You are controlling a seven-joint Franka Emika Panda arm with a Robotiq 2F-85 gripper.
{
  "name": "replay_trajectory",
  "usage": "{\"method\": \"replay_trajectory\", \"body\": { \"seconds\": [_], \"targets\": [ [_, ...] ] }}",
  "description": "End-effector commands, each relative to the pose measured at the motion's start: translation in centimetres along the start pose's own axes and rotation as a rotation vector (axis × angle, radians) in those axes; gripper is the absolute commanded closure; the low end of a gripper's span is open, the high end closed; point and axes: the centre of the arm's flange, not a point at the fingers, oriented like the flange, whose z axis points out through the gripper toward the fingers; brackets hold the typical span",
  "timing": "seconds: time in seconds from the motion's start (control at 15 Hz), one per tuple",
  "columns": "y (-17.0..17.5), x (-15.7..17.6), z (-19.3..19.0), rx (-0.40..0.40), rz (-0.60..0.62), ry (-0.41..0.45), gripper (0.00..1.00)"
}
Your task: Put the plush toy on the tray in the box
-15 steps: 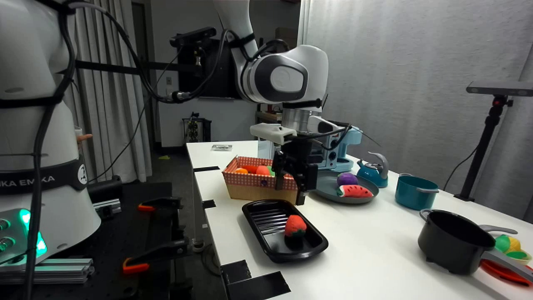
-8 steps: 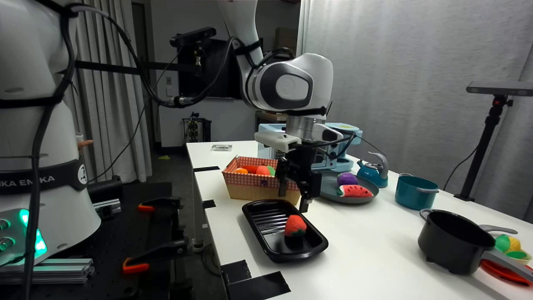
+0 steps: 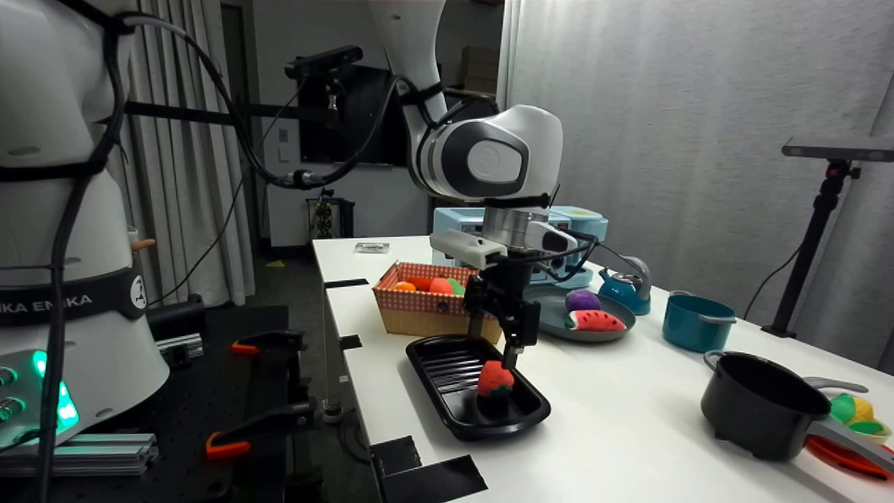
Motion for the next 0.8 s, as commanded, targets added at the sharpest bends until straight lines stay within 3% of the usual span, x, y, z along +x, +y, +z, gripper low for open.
{"method": "replay_trajectory", "body": {
  "seconds": [0.0,0.73],
  "targets": [
    [0.4,0.82,0.92,-0.015,0.025,0.023,0.0],
    [0.88,1.33,1.87,-0.015,0.062,0.023,0.0]
  ]
}}
